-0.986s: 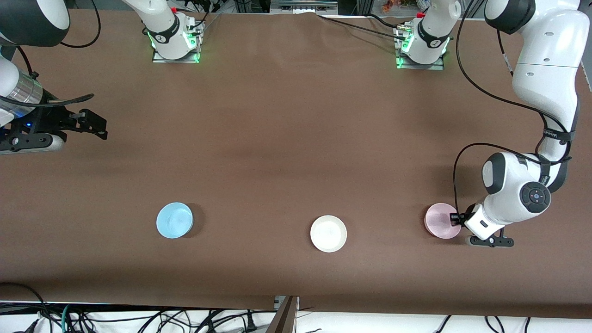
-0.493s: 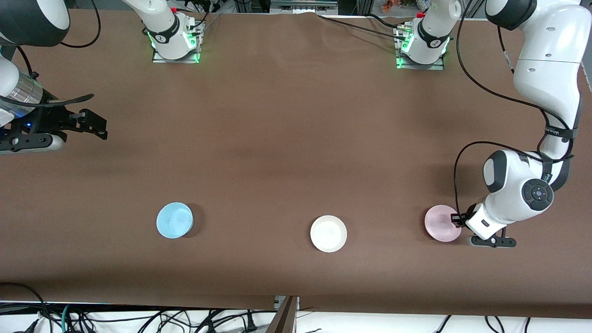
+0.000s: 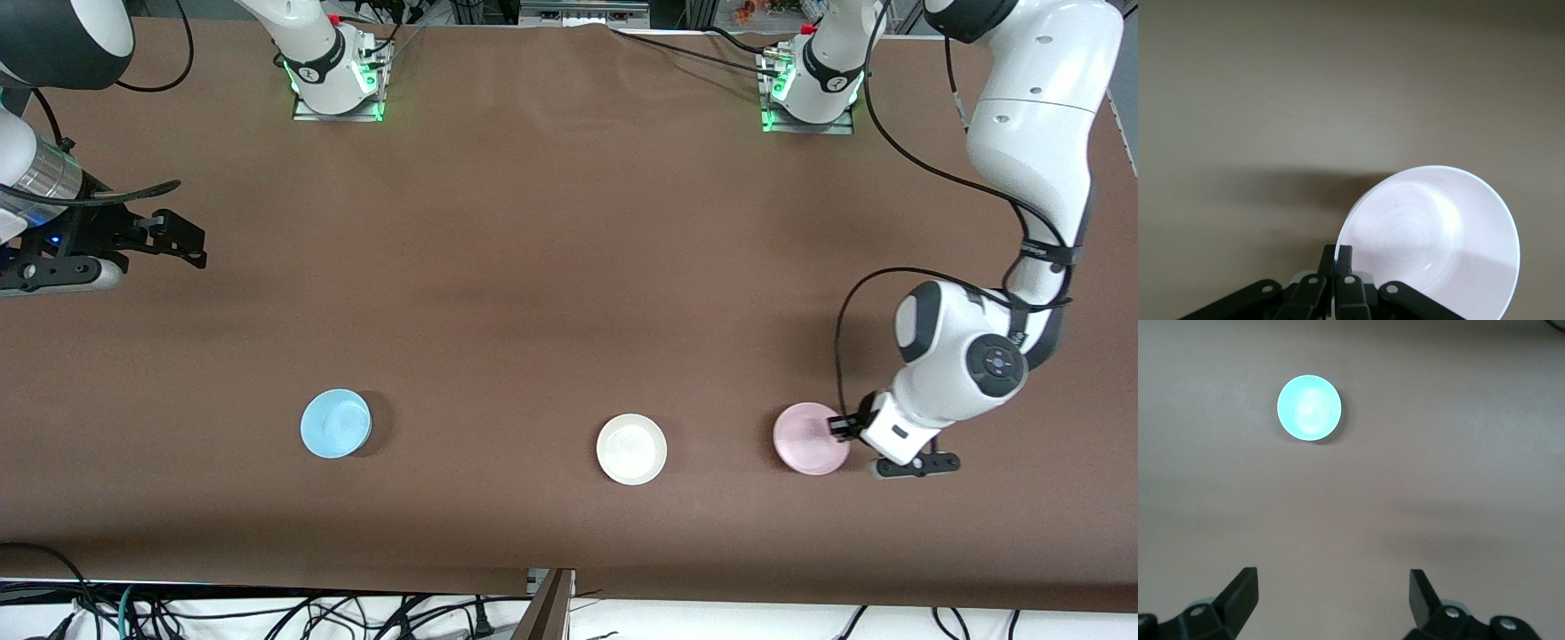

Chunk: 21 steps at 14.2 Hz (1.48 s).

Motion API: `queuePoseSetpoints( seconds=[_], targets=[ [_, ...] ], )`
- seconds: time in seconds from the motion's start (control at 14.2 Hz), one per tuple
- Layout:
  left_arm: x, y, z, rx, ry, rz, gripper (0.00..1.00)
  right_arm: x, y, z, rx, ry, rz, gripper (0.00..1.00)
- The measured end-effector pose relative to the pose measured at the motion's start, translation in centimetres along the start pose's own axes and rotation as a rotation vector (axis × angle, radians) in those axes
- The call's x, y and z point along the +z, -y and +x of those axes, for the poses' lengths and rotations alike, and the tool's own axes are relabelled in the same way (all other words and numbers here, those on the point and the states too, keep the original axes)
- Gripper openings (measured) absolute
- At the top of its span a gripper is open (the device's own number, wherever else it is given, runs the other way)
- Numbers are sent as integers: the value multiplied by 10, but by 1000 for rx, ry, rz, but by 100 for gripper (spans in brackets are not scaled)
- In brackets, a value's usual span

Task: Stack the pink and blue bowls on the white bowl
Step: 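Carry the pink bowl onto the white bowl with the left gripper, then hold the pink bowl down while the right gripper reaches the blue bowl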

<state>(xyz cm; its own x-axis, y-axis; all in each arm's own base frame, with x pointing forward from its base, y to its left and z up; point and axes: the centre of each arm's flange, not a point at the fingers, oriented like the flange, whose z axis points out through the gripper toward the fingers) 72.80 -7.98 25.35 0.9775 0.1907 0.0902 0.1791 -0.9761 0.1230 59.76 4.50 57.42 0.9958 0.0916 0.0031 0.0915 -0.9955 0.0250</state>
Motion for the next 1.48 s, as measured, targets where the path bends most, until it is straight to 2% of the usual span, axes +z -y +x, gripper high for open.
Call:
queuePoseSetpoints(
  seconds=[0.35,0.63,1.06,1.48],
  targets=[
    [-24,-125,-38,-212,-1,-78,3,0,-1,1,2,-6,0,100],
    [-21,-204,-80,-263,7,-78,3,5,-10,8,20,-34,3,100],
    [6,-239,-84,-328,-47,-33,3,46,-13,31,30,-22,17,100],
    [23,-244,-69,-365,-70,-51,3,116,-11,55,29,43,15,100]
  ],
)
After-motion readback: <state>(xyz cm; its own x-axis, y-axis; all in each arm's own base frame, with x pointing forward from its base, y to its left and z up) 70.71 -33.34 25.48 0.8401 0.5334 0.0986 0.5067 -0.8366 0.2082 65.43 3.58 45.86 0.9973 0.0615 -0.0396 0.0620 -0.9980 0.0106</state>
